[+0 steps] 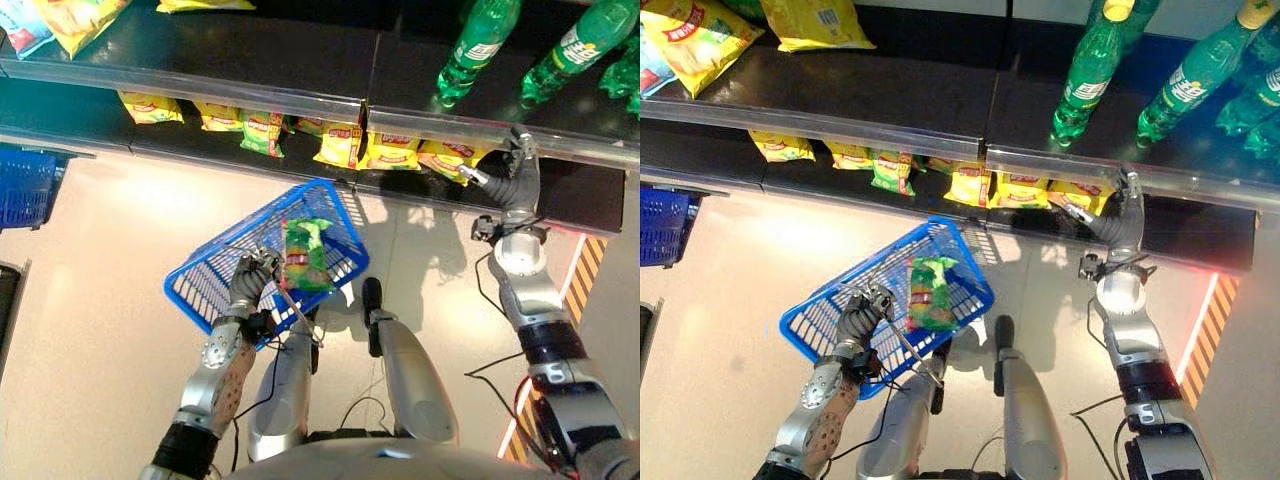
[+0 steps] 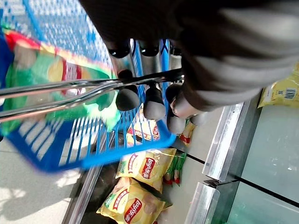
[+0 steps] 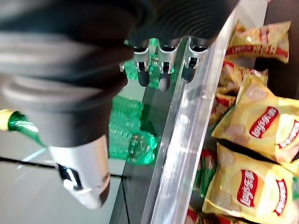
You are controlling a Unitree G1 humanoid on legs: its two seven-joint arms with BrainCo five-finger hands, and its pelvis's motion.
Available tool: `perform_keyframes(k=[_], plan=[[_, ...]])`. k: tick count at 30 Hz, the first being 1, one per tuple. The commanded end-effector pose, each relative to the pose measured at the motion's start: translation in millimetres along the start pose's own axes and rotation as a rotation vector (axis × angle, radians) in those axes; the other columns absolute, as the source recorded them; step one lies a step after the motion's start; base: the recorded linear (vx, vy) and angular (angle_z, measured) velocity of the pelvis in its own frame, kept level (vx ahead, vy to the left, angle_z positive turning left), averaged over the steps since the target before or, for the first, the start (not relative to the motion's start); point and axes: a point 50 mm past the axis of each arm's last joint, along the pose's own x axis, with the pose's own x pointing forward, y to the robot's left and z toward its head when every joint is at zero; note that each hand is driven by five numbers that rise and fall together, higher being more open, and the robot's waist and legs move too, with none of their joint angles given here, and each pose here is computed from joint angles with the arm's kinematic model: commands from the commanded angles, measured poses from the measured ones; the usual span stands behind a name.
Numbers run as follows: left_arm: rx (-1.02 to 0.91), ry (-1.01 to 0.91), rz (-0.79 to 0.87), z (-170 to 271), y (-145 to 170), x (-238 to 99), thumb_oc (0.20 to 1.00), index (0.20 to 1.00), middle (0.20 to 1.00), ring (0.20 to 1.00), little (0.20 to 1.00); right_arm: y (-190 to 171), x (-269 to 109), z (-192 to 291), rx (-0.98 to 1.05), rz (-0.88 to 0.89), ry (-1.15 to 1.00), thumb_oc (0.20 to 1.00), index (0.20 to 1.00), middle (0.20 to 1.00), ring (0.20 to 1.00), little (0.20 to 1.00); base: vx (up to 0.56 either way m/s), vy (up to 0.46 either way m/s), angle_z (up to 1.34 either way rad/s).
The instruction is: Pick up the snacks into the basket
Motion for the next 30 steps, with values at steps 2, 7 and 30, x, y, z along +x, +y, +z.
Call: perform_keyframes(k=[2,7,30], plan=[[0.011,-0.34,-0.121,64.8,-16.1,-5.7,0.2,0.2,0.2,0.2,0.2,-21.6,26.6,25.8,0.083,-0.117,-0.083,1.0,1.0,1.0,1.0,1.0,0.0,0.044,0.06],[0.018,-0.351,-0.133,68.0,-16.3,-5.1,0.2,0.2,0.2,0.2,0.2,-27.4,39.7,37.1,0.028,-0.102,-0.108,1.0,1.0,1.0,1.0,1.0,0.01,0.028,0.07],[0.036,-0.35,-0.148,72.5,-12.6,-0.8,0.2,0.2,0.2,0.2,0.2,-30.0,76.3,68.0,0.017,-0.066,-0.124,1.0,1.0,1.0,1.0,1.0,0.0,0.001,0.0]])
